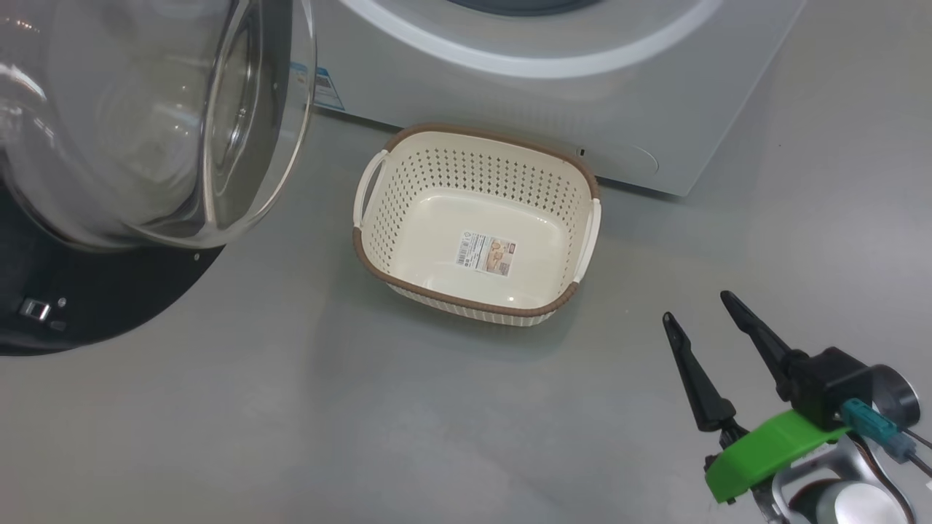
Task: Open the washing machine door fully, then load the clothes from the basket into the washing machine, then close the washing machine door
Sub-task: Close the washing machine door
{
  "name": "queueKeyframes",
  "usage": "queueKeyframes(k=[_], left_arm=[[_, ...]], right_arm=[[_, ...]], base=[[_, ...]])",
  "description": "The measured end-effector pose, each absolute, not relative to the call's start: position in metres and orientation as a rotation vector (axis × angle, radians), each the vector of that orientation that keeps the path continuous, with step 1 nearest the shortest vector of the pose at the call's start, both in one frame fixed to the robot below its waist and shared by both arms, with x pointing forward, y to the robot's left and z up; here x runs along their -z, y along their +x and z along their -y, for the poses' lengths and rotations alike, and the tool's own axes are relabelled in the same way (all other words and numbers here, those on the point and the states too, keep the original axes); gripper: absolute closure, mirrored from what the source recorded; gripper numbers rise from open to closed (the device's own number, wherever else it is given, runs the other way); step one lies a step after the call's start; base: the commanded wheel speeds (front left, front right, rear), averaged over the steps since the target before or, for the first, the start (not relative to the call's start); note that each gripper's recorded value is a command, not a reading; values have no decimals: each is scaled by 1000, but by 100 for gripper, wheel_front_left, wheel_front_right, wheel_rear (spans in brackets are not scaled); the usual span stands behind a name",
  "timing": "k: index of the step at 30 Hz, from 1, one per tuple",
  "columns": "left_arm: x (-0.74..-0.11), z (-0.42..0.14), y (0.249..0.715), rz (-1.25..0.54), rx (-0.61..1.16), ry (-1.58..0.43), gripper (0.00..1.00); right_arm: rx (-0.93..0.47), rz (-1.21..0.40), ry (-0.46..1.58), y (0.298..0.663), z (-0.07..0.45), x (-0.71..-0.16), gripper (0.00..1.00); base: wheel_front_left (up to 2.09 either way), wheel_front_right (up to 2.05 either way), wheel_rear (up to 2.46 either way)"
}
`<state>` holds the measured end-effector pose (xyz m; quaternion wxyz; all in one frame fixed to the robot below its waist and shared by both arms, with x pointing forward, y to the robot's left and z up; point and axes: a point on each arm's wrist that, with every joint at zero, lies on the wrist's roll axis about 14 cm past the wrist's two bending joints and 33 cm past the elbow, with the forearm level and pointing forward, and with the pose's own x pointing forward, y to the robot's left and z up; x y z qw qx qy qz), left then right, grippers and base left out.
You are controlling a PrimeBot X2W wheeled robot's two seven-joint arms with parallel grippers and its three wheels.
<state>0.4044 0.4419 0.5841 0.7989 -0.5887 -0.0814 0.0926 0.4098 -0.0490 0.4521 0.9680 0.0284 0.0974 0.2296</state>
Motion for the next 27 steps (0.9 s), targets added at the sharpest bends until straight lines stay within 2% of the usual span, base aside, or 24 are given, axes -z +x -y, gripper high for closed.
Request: queueKeyframes(k=[15,27], left_arm=[[-601,-373,405,96,111,-1348,100],[-592,-305,421,-47,328,-1396,100]], right_arm=[[-461,-174,66,406,49,-460,0],[-420,-167,96,398,61,-460,0]], base=[[0,0,0],[0,0,0]])
